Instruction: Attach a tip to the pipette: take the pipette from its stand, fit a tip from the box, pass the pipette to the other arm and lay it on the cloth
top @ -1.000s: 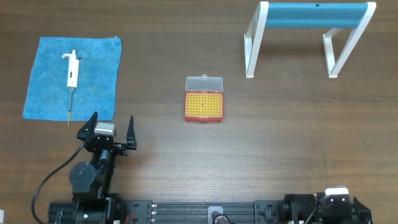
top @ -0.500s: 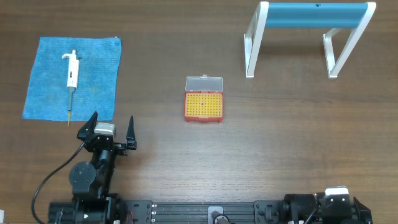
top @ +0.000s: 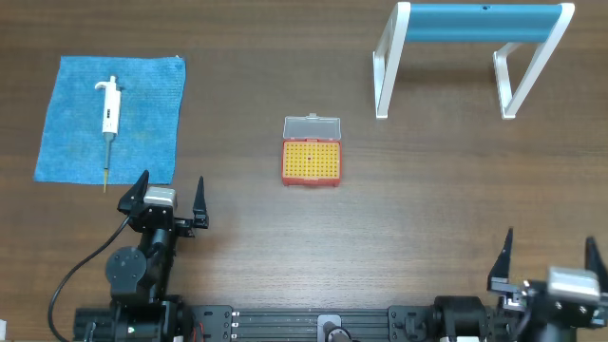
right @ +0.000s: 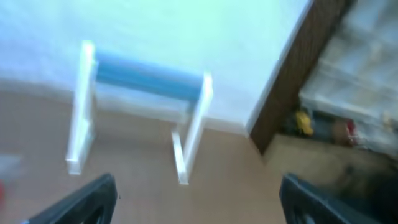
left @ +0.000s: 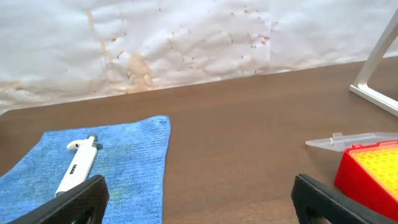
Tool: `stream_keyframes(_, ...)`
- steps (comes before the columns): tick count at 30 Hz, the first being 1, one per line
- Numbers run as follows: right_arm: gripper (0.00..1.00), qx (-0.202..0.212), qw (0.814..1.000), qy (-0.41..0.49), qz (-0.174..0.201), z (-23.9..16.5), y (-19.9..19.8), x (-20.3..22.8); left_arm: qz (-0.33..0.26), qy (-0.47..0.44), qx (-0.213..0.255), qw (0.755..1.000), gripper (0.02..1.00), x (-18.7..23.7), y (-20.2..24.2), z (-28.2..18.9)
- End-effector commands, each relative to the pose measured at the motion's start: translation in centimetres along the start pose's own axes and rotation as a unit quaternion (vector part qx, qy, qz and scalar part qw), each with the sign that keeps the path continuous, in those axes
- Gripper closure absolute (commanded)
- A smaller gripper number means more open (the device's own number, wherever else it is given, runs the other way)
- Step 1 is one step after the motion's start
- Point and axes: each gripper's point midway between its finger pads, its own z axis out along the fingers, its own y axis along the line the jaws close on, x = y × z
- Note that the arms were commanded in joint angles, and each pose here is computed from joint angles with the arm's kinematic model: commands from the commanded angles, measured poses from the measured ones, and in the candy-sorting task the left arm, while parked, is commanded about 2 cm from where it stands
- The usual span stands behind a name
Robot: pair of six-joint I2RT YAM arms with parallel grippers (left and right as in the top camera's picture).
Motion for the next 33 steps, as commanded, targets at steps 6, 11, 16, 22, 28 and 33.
stream_keyframes(6,0.150,-0.187,0.980,-0.060,0.004,9.5,12.1,9.1,-0.002,0.002,-0.008,1.000,0.069,0.2,0.3,0.0)
stream_keyframes(11,0.150,-0.182,0.981,-0.072,0.004,10.7,14.0,14.2,-0.002,0.002,-0.008,1.000,0.069,0.2,0.3,0.0)
stream_keyframes(16,0.150,-0.181,0.983,-0.022,0.005,10.9,14.4,17.1,-0.002,0.002,-0.008,1.000,0.069,0.2,0.3,0.0)
stream_keyframes(22,0.152,-0.168,0.985,0.028,0.021,11.1,14.1,19.5,-0.002,0.002,-0.008,1.000,0.069,0.2,0.3,0.0)
stream_keyframes(28,0.150,-0.103,0.976,0.066,0.182,11.5,12.3,20.2,-0.002,0.002,-0.008,1.000,0.069,0.2,0.3,0.0)
stream_keyframes(33,0.148,-0.103,0.976,0.066,0.182,11.5,12.3,20.2,-0.002,0.002,-0.008,1.000,0.069,0.2,0.3,0.0)
